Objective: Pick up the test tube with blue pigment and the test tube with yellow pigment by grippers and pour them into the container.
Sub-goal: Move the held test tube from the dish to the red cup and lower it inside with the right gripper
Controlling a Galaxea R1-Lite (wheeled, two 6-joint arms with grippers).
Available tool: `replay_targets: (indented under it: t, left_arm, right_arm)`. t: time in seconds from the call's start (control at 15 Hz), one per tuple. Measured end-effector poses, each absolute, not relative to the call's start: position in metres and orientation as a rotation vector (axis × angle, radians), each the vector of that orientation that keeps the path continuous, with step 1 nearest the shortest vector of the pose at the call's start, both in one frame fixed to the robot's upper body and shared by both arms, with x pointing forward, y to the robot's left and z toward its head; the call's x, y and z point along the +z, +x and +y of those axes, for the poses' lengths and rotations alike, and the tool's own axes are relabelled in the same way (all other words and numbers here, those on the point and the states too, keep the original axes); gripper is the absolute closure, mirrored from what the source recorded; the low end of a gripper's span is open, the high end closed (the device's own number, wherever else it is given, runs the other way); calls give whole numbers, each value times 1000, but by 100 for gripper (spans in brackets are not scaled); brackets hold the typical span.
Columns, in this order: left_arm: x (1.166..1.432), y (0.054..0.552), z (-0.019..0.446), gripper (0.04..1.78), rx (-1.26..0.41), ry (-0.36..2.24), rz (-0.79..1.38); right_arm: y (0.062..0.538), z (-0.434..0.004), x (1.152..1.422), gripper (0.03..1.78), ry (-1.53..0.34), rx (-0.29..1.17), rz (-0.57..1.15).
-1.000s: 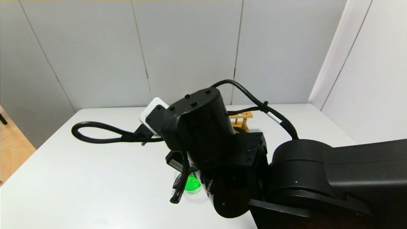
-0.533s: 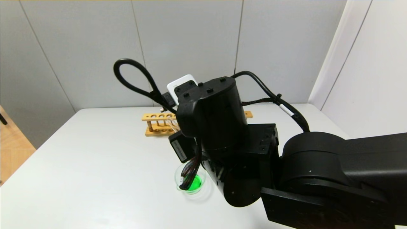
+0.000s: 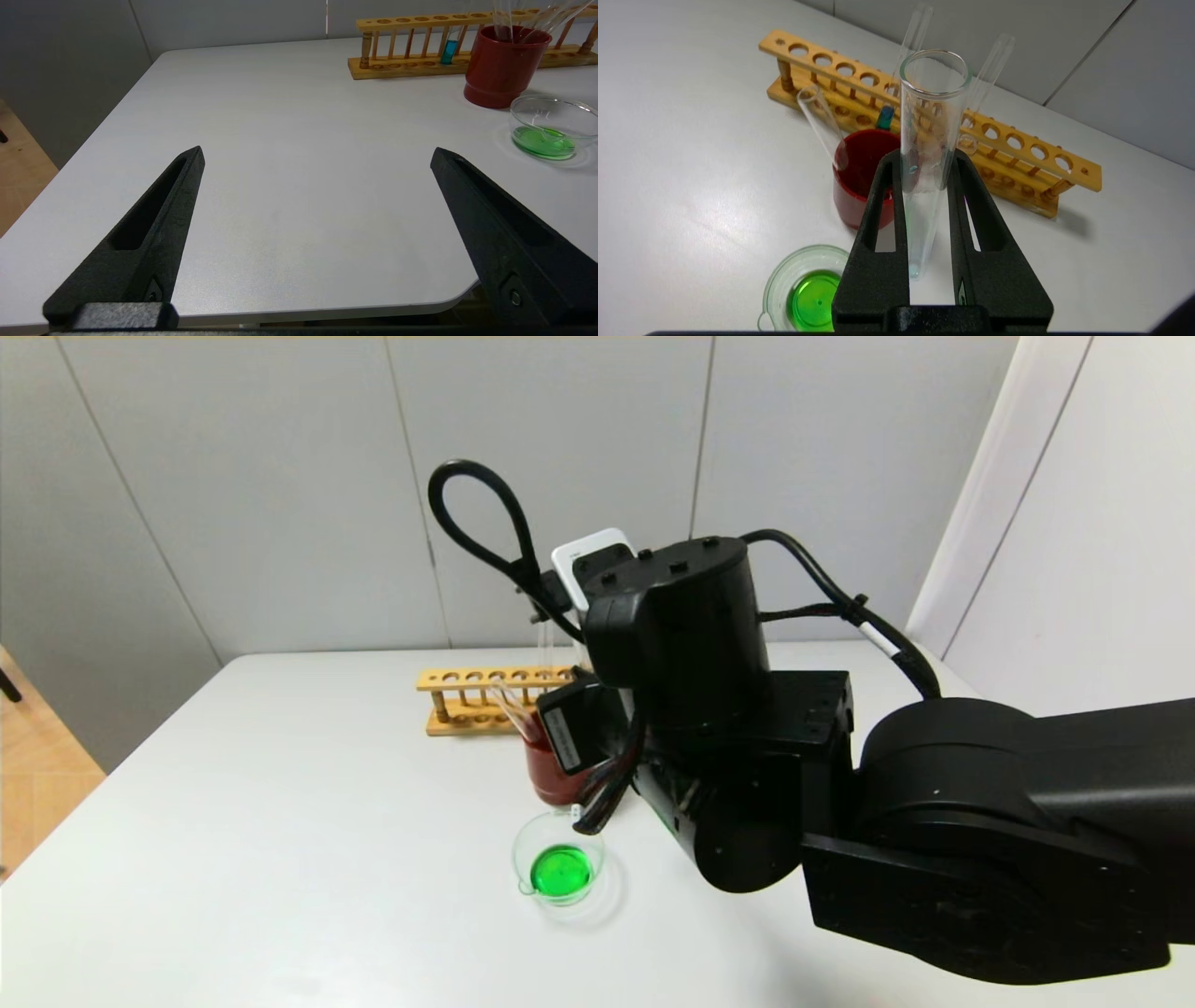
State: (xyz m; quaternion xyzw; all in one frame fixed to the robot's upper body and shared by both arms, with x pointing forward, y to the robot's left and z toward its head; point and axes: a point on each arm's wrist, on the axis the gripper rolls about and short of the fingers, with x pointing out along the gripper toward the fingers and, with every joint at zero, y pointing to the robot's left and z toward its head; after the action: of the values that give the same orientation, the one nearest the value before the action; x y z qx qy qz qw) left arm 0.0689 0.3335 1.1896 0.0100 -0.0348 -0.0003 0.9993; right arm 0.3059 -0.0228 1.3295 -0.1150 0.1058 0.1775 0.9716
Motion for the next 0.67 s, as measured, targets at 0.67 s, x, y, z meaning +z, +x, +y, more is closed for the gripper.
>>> replay_targets:
  t: [0.67]
  left_arm:
    - [1190, 69, 334, 11, -1, 20, -70]
  right_arm:
    - [321, -20, 1347, 154, -102, 351, 124]
